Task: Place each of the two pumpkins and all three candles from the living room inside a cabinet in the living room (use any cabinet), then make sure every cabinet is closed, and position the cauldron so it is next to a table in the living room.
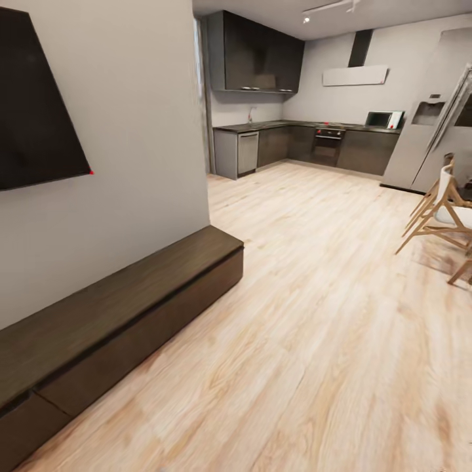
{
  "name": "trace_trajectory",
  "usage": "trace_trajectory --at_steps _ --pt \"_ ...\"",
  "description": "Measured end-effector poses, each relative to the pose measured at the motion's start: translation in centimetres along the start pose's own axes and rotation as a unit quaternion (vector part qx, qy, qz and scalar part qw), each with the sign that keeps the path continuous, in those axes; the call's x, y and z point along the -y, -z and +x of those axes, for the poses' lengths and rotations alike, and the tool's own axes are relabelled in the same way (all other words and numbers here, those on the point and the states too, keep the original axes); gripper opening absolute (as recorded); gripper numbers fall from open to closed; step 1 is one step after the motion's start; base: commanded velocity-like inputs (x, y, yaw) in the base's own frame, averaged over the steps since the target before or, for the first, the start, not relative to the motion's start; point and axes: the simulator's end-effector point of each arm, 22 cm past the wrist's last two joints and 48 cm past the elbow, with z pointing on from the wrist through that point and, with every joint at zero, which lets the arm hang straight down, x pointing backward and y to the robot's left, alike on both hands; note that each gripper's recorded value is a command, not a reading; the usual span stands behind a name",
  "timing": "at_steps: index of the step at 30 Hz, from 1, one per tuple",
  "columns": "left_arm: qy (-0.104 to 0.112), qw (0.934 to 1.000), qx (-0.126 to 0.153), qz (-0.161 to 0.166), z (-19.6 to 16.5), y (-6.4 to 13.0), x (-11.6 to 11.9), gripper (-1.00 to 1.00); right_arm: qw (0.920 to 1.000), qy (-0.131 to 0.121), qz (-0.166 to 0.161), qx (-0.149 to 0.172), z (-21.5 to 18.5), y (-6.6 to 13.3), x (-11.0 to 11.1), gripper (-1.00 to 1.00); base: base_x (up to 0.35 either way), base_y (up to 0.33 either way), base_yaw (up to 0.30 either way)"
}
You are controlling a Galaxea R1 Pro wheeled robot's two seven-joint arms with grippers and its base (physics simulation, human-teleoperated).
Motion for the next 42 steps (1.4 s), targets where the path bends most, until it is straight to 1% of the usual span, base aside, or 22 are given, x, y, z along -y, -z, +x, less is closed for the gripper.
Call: trace_trajectory --at_steps 7,10,34,42 --pt "0.0 1.0 0.0 0.0 0.0 0.0 0.0 1.0 1.0 0.0 0.0 0.0 -0.01 -0.01 0.08 1.0 0.274 -0.214 -0.278" --pt "0.0 1.0 0.0 0.0 0.0 0.0 0.01 1.0 1.0 0.0 0.001 0.0 -0.01 -0.01 0.09 1.0 0.274 -0.214 -0.151" --pt "0.001 1.0 0.0 0.0 0.0 -0.01 -0.02 1.0 1.0 0.005 -0.002 0.001 -0.08 0.03 -0.33 1.0 0.269 -0.213 -0.003" --pt "0.001 1.0 0.0 -0.002 -0.03 -0.06 -0.27 1.0 1.0 0.006 -0.004 0.001 -0.05 0.05 -0.55 1.0 0.088 -0.063 0.0"
